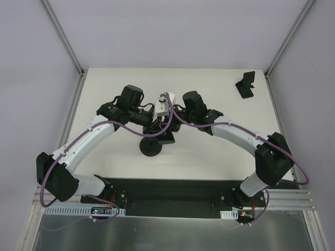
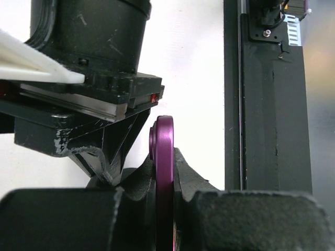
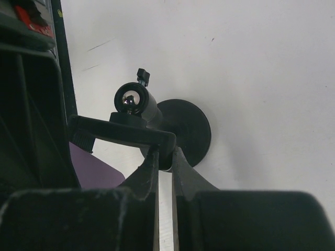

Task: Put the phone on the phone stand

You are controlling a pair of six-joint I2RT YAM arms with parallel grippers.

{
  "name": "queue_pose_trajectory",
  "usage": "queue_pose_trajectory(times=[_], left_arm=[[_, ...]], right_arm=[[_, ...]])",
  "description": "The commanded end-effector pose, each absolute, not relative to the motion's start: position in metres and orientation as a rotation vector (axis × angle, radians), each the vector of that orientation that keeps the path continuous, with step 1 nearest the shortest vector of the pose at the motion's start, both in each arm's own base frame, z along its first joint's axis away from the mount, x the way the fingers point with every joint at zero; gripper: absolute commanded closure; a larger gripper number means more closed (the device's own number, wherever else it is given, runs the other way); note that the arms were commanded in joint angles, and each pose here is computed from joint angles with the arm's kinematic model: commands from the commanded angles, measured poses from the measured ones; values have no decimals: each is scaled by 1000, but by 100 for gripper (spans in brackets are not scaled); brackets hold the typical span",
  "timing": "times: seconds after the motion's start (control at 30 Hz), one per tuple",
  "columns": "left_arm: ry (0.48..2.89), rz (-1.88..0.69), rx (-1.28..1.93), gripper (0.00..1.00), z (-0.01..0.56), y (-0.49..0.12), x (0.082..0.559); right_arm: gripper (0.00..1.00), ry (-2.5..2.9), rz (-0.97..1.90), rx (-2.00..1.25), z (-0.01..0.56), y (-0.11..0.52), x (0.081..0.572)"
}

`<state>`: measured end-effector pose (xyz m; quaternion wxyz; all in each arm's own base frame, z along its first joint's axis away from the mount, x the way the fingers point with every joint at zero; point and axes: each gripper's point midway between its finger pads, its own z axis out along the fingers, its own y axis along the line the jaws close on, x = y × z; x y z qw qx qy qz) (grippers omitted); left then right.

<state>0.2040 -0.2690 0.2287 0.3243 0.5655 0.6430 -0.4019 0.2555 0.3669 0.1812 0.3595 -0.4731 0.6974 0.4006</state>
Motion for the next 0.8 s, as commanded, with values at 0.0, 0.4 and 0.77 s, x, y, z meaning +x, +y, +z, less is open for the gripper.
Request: queue_pose_trajectory(times=[0.0,0.4,0.77], left_arm=[[1879,-941,1432,100,215,-244,202],[1935,-889,1394,100,216,-246,197],[2012,-697,1198,100,217,-246,216]], right_arm=[[99,1663,960,-1141,228,361,279],[99,1662,837,-1075,241,360,287],[99,1717,673,-1100,233,361,287]])
